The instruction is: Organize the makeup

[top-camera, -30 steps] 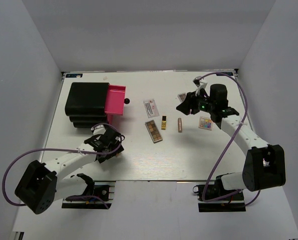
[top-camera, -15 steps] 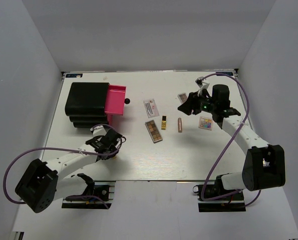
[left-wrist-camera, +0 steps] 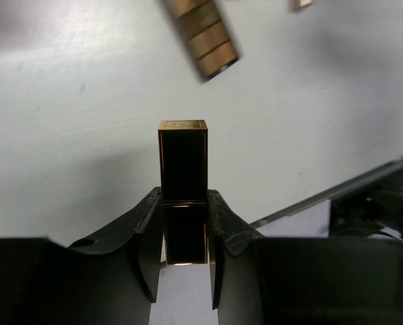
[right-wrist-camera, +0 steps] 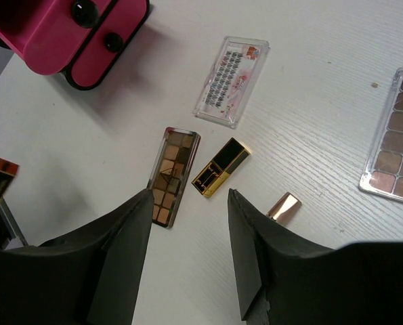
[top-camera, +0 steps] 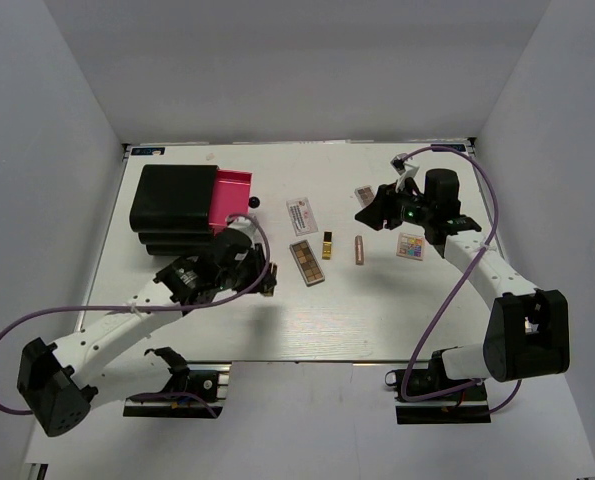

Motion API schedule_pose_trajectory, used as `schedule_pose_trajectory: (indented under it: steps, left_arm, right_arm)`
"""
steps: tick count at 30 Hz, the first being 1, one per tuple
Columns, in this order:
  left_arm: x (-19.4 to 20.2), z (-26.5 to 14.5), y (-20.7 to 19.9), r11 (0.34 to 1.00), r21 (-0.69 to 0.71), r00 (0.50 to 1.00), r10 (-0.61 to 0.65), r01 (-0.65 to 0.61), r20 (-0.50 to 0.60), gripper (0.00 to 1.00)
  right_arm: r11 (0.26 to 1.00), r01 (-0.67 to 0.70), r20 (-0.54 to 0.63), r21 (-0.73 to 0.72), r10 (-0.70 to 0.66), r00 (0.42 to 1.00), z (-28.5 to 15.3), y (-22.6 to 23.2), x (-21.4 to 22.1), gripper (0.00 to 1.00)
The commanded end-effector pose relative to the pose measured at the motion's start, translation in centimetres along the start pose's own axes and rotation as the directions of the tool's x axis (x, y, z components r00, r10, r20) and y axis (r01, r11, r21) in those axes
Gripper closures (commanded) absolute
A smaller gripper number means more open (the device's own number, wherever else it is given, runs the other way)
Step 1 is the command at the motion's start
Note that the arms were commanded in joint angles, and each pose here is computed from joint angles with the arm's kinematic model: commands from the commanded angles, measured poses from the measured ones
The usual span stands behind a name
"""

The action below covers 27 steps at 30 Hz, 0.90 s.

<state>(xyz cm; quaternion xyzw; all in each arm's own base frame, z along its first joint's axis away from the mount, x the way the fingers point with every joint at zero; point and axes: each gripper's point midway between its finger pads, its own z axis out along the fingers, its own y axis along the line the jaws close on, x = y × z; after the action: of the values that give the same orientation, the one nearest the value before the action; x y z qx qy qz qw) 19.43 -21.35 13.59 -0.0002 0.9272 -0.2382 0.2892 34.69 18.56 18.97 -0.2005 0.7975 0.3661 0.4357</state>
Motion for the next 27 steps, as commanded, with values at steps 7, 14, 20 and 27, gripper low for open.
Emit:
schedule_pose_trajectory:
  steps: [7,14,20,27]
  left_arm:
    - [-11.9,-3.3,-3.8,0.974,-0.141,0.95,0.209,-0.18,0.234,0.96]
    - [-20.1,-3.9,-1.7,0.902,-0.418,0.895,0.272,-0.109,0.353,0.95]
    - [-24.4,-3.2,1.6,0.863,-0.504,0.884,0.207,0.037,0.419,0.95]
    - [-26.6,-0.7,6.1,0.801,-0.587,0.901,0.161,0.119,0.402,0.94]
  right_arm:
    - [1.0,0.023,0.055,-0.005,-0.023,0.998,-1.0,0.3,-1.3,0.46]
    - [1.0,0.012,0.064,-0.01,-0.011,0.998,-1.5,0.3,-1.6,0.46]
    - [1.0,0.003,0.073,-0.016,-0.002,0.997,-1.9,0.4,-1.8,0.46]
    - [1.0,0.0,0.078,-0.025,0.001,0.997,-2.1,0.5,-1.9,0.46]
